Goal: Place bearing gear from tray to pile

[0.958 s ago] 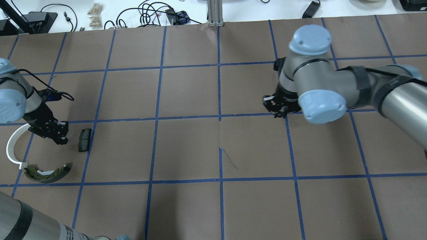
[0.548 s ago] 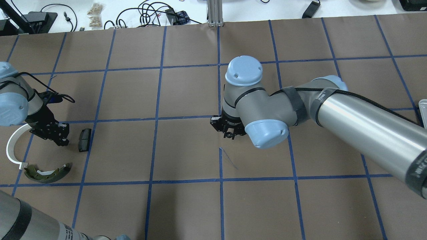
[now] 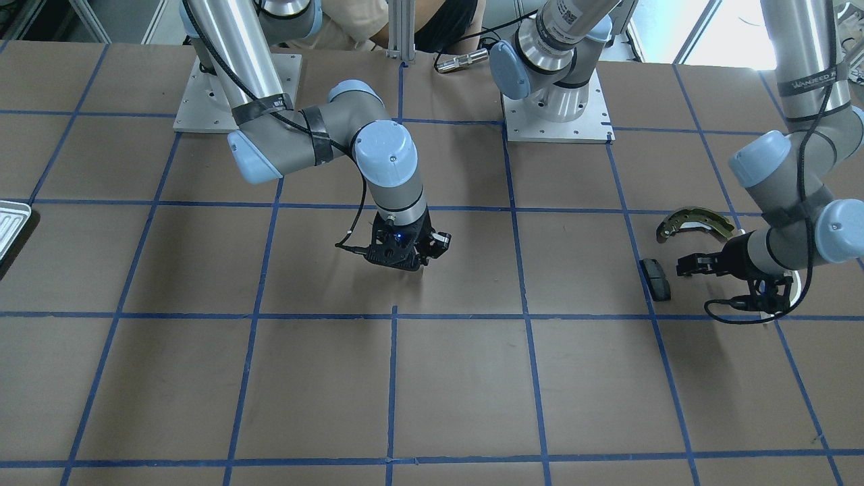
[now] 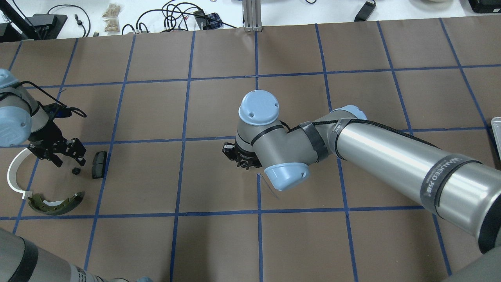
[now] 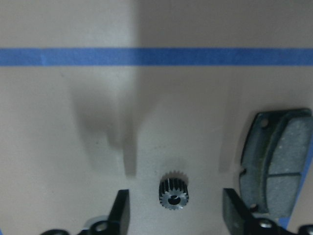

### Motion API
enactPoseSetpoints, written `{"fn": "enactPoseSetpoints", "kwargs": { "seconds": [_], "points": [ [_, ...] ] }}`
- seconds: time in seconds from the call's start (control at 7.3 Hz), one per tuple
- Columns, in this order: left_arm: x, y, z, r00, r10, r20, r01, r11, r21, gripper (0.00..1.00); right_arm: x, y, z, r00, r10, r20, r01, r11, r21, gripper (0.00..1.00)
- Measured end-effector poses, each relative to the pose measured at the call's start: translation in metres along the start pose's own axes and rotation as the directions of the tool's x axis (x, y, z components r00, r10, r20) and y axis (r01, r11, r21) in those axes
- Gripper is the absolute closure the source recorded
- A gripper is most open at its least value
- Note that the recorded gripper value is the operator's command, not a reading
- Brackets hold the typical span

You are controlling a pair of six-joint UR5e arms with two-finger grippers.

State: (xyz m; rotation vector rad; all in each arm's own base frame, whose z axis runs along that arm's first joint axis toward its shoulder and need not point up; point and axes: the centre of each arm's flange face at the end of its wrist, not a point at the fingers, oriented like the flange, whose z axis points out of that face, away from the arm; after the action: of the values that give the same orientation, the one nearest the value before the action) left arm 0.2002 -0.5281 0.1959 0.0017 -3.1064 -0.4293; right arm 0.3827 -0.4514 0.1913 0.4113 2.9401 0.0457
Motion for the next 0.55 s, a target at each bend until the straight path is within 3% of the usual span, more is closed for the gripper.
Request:
{"fn": "enactPoseSetpoints", "kwargs": {
  "seconds": [0.27,0.55],
  "points": [
    [0.036,-0.018,-0.055,0.999,0.013,0.034,-0.014,1.0,0.028,0.0,0.009,-0.025,-0.024,0.999,-0.044,-0.014,0.044,0.999,0.024,0.0],
    [0.122,-0.027,-0.107,0.999,0.02,0.036,-0.022,0.999,0.04,0.0,0.042,-0.084,-0.102,0.988,-0.139,-0.065,0.141,0.99,0.022,0.0]
  ]
}}
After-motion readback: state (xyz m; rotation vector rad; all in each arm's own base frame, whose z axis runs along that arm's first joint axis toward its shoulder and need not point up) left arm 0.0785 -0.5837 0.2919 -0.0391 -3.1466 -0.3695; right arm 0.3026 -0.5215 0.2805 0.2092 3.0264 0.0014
